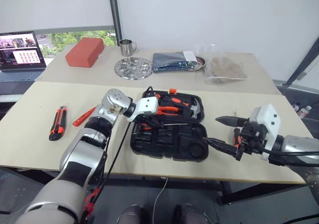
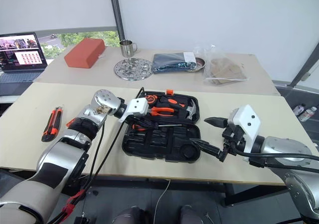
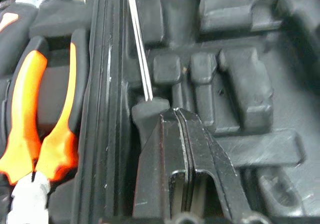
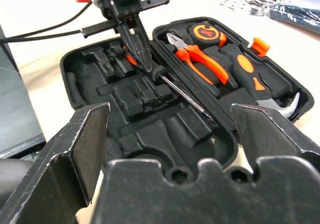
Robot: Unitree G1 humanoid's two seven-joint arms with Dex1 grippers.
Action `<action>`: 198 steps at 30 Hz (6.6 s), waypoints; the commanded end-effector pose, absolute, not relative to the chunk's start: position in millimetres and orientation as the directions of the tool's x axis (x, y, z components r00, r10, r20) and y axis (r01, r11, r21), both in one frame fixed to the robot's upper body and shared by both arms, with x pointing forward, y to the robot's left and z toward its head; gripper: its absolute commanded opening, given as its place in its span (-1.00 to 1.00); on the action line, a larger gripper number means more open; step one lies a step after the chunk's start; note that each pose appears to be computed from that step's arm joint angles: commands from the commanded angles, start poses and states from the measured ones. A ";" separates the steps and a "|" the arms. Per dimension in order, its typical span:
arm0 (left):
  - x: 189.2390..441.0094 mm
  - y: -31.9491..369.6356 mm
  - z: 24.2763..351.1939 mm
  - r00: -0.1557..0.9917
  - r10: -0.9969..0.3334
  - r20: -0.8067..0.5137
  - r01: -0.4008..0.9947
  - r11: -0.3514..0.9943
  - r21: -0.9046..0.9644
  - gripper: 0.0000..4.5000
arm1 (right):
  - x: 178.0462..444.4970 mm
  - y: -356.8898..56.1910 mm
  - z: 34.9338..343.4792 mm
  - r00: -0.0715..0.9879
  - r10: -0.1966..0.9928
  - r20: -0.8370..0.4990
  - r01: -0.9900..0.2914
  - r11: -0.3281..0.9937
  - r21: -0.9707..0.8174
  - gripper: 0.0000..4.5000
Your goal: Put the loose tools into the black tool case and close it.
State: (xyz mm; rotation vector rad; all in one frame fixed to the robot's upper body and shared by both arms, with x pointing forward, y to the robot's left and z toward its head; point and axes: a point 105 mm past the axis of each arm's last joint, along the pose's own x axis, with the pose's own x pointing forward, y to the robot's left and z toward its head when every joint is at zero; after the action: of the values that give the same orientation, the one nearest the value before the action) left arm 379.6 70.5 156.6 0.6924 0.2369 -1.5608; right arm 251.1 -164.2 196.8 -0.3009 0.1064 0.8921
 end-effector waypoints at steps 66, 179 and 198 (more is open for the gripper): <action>387.9 57.1 123.7 0.130 -0.744 -0.656 0.925 -0.147 0.349 -0.98 | 253.3 -191.1 190.7 0.730 0.659 -0.180 -0.683 0.704 -0.192 1.00; 291.1 249.6 174.0 0.627 -0.688 -0.366 0.765 0.633 0.121 1.00 | 302.7 -72.0 221.7 0.307 0.947 -0.096 -0.943 0.290 -0.162 -0.48; 323.3 349.7 157.8 0.832 -0.279 -0.479 0.412 0.890 0.196 1.00 | 268.7 -86.9 232.4 0.336 0.935 -0.112 -0.932 0.312 -0.185 0.99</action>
State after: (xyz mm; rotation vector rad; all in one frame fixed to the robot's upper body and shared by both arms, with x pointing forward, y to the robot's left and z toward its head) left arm 316.4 347.7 162.4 0.2580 0.4190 -0.3749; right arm 274.6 -88.1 221.7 -0.2091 0.0438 1.2301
